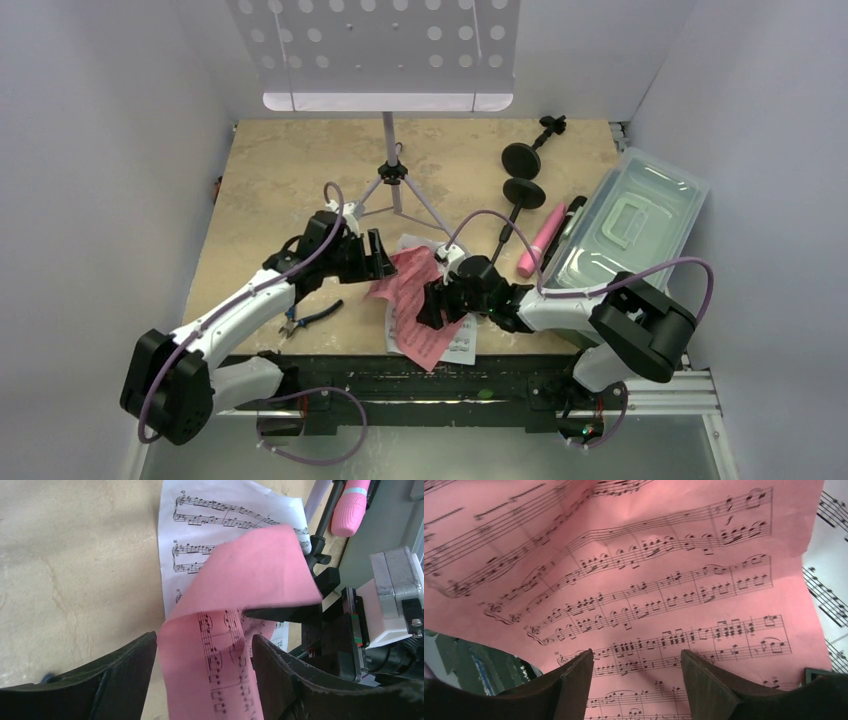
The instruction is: Set up the instrument practice props
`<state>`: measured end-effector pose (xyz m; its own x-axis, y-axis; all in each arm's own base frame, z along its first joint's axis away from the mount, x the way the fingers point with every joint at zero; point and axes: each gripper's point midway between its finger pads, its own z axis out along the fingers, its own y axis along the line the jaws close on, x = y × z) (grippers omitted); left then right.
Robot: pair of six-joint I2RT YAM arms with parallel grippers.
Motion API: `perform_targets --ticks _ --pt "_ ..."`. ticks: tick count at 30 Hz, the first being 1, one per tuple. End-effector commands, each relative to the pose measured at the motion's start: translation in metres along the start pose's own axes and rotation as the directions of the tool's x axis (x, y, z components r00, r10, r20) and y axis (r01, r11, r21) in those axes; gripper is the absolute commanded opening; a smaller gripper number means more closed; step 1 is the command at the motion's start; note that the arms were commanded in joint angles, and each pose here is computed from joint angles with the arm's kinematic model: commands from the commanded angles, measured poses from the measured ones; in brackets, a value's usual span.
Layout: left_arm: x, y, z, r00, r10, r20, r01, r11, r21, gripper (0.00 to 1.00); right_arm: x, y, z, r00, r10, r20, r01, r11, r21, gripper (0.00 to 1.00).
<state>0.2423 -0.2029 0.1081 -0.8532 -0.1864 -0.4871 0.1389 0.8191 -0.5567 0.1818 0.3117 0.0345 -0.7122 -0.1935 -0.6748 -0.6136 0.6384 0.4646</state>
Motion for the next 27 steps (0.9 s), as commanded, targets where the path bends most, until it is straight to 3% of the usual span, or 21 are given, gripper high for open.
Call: perform_targets --ticks 1,8,16,23,27 --pt "0.01 0.019 -0.013 0.997 -0.075 0.028 0.077 0.993 -0.092 0.68 -0.022 0.025 0.002 0.998 -0.056 0.036 0.059 0.993 -0.1 0.69" --pt "0.009 0.033 -0.031 0.977 -0.149 0.15 0.17 0.976 -0.134 0.66 -0.033 0.039 0.0 0.995 -0.081 0.058 0.088 0.988 -0.13 0.75" --pt "0.0 0.036 -0.033 0.969 -0.126 0.212 0.156 0.979 -0.13 0.38 -0.032 0.047 0.005 0.995 -0.082 0.049 0.088 0.987 -0.136 0.75" --pt "-0.014 0.048 -0.049 0.969 -0.013 0.245 0.074 0.967 -0.242 0.0 -0.052 0.052 -0.015 0.989 -0.086 0.119 0.098 0.99 -0.105 0.76" --pt "-0.039 0.019 -0.072 0.949 0.124 0.291 -0.074 0.981 -0.178 0.0 -0.083 0.073 -0.038 0.973 -0.055 0.222 0.089 0.985 -0.148 0.8"
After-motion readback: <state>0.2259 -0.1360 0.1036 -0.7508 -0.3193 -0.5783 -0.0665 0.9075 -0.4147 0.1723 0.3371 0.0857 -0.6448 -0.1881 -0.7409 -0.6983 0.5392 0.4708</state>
